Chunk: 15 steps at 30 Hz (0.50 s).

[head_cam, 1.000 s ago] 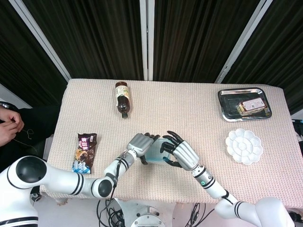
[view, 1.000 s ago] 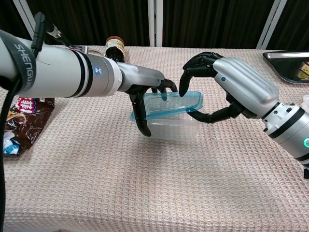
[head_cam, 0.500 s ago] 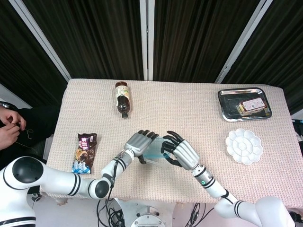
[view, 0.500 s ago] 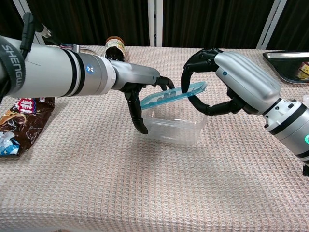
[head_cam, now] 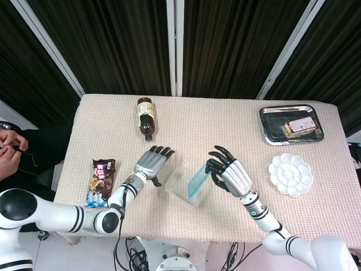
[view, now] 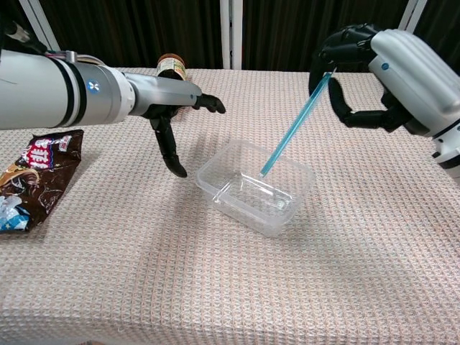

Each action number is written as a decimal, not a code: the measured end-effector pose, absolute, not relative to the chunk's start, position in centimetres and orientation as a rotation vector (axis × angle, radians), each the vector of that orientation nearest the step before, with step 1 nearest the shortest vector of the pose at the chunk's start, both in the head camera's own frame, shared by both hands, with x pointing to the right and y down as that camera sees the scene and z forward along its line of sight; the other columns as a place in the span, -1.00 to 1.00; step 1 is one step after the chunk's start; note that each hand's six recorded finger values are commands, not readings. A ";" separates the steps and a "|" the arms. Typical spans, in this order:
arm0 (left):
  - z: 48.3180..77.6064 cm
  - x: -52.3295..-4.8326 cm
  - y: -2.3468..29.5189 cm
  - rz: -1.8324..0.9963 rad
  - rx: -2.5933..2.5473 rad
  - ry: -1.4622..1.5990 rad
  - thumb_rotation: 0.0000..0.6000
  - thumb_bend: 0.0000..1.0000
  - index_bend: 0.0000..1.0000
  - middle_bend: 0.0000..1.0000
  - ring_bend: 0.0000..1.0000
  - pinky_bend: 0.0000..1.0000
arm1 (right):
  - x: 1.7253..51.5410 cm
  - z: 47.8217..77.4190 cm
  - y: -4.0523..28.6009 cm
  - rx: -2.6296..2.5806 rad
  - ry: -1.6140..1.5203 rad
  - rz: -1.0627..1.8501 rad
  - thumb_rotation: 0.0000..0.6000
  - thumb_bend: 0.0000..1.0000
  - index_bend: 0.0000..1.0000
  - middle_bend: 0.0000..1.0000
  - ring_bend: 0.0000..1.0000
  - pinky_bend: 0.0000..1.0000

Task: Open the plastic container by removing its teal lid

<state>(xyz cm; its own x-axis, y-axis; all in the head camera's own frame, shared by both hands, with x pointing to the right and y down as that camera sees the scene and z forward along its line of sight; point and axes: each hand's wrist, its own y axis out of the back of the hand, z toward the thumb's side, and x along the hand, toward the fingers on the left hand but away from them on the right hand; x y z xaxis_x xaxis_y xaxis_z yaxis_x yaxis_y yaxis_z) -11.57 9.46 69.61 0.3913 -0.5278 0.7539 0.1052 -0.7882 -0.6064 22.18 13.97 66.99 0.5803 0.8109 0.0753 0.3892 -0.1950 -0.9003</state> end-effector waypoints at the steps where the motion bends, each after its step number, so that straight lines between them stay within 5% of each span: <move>1: 69.6 -12.1 9.2 -1.430 -2.063 0.370 1.00 -0.90 -1.00 -1.00 -1.00 -0.91 | 22.8 66.9 13.7 -1.789 -0.983 0.536 1.00 0.26 0.63 -0.06 -0.47 -0.61; 15: 68.2 -20.1 7.6 -1.509 -2.006 0.589 1.00 -0.90 -1.00 -1.00 -1.00 -0.91 | 31.9 67.7 9.0 -1.627 -1.152 0.806 1.00 0.26 0.64 -0.06 -0.47 -0.61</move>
<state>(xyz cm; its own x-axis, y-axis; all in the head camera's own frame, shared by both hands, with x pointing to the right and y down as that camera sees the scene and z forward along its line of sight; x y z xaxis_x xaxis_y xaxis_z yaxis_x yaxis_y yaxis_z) -20.07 7.59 68.20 0.2717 -0.6405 0.7183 -0.0153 -0.7491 -0.6623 31.94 9.00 67.75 0.3383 0.9410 0.0090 0.3136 -0.1037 -0.9439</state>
